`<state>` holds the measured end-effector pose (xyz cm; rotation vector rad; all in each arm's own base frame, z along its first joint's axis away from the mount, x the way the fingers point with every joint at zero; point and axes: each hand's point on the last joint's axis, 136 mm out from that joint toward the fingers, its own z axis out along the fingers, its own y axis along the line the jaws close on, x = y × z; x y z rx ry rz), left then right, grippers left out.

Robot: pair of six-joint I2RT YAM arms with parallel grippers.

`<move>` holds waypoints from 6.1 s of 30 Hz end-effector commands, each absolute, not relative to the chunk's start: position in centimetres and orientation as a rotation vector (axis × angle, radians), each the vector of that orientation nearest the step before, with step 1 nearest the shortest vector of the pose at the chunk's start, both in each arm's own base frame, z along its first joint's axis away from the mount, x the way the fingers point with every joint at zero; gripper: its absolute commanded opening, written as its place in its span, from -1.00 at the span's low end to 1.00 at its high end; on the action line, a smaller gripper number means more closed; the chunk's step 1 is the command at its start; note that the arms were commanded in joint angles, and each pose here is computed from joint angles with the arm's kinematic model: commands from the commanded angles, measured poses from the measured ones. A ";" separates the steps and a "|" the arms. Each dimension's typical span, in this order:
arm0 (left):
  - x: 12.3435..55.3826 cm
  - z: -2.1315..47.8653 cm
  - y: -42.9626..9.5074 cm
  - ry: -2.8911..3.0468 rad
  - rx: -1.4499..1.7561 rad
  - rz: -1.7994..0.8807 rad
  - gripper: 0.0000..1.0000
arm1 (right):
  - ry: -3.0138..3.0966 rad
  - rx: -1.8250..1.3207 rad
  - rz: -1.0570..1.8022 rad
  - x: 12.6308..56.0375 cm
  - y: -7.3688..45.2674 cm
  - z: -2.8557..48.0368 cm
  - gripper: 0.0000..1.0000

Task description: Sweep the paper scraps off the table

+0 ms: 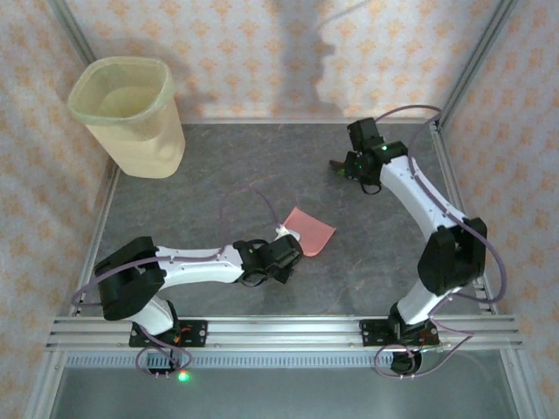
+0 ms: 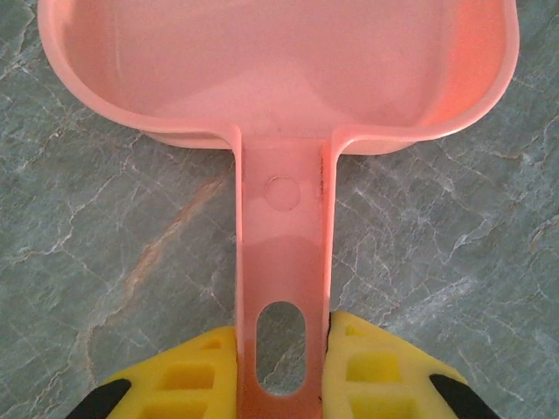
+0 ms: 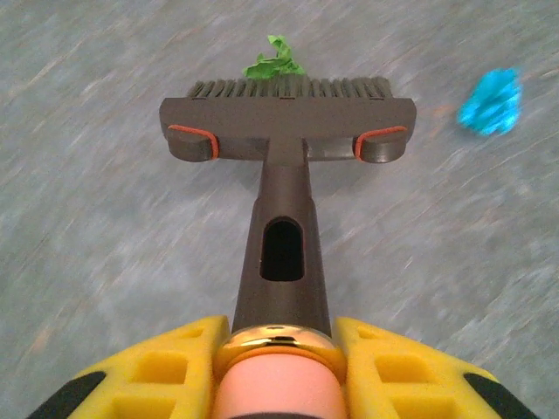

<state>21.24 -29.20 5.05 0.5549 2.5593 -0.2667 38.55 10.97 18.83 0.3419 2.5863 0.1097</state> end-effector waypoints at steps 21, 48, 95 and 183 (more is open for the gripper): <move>22.7 4.9 -28.4 2.577 0.501 -0.105 -1.00 | 2.359 0.284 0.344 27.6 11.3 26.7 -1.00; 23.7 3.7 -27.6 2.655 0.392 -0.082 -1.00 | 2.635 -0.162 0.054 23.5 14.3 22.5 -1.00; 23.2 3.6 -28.2 2.652 0.438 -0.127 -1.00 | 2.580 0.607 0.149 34.4 8.7 17.5 -1.00; 24.0 5.9 -26.0 2.684 0.392 -0.008 -1.00 | 2.318 0.169 0.204 23.7 10.3 24.6 -1.00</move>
